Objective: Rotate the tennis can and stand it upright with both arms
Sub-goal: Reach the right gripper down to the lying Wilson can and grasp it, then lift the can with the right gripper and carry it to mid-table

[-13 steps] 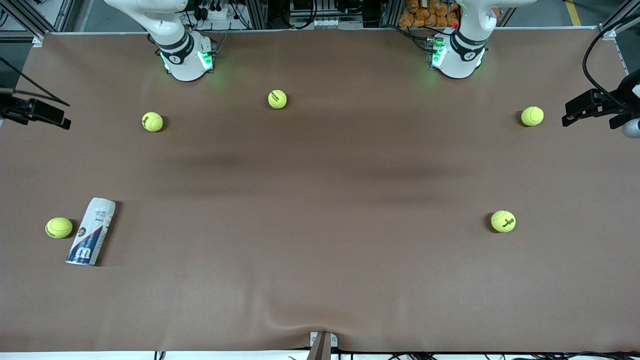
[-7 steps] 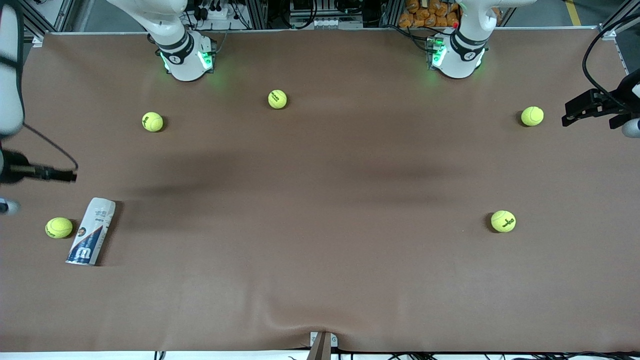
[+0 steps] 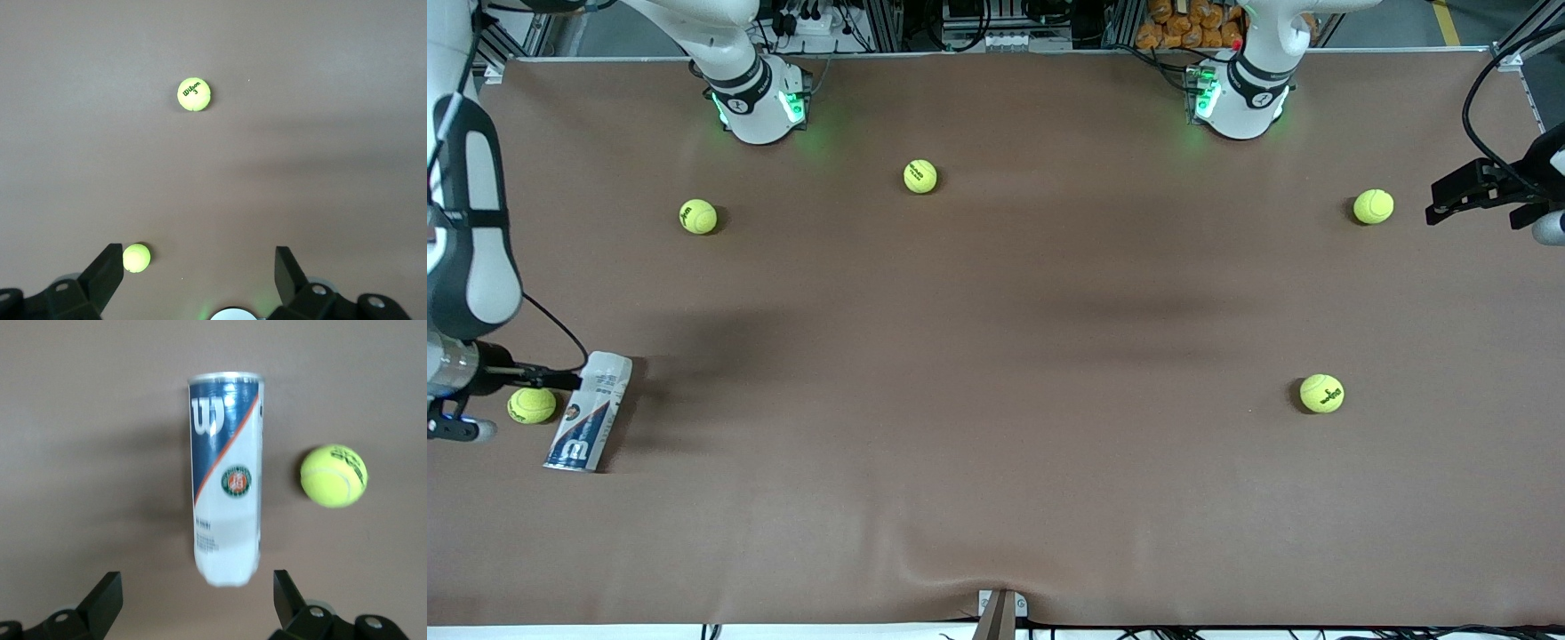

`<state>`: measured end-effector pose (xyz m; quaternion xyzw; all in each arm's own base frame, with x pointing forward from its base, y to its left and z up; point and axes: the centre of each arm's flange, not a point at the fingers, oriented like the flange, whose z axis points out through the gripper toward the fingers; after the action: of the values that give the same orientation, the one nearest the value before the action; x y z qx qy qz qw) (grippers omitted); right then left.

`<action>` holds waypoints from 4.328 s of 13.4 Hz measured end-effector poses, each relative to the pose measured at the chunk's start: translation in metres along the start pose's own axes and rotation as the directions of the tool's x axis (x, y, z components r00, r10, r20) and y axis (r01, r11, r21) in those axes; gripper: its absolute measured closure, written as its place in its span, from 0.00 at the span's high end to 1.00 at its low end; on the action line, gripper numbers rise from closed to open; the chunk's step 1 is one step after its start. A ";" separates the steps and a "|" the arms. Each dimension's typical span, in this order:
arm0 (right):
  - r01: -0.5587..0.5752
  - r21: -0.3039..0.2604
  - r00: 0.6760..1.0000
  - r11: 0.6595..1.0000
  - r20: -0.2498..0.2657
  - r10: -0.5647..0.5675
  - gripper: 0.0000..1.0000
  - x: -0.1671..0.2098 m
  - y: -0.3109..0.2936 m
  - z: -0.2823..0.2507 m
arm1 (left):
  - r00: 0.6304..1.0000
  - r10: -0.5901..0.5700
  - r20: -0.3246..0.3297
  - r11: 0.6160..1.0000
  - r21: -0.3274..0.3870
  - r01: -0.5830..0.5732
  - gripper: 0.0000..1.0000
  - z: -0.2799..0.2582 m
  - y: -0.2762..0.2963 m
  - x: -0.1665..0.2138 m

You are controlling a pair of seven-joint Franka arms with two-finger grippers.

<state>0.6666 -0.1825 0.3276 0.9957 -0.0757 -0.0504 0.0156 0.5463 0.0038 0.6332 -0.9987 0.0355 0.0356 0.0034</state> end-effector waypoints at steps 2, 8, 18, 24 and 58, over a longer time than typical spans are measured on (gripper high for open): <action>-0.001 0.001 1.000 1.000 0.008 0.001 1.00 0.005 0.001 0.025 | 1.000 0.000 0.001 1.000 0.000 0.000 1.00 0.000 0.000 0.000; -0.016 0.000 1.000 1.000 -0.001 0.016 1.00 0.013 0.012 0.064 | 1.000 -0.001 0.001 1.000 0.000 0.001 1.00 0.001 -0.001 0.000; -0.008 -0.003 0.999 1.000 -0.054 0.007 1.00 0.023 0.026 0.108 | 1.000 -0.005 0.001 1.000 0.000 0.005 1.00 0.001 -0.003 0.000; -0.006 -0.002 0.999 1.000 -0.054 0.006 1.00 0.024 0.026 0.127 | 1.000 -0.006 0.002 1.000 -0.001 0.006 1.00 0.001 -0.004 0.000; 0.509 0.105 0.861 0.855 -0.093 -0.501 0.63 -0.029 -0.288 -0.049 | 1.000 -0.008 0.007 1.000 -0.001 0.008 1.00 0.003 -0.005 0.001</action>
<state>0.6865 0.1072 0.3679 0.9807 0.1855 -0.0167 -0.0588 0.5479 0.0086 0.6297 -0.9987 0.0314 0.0391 0.0032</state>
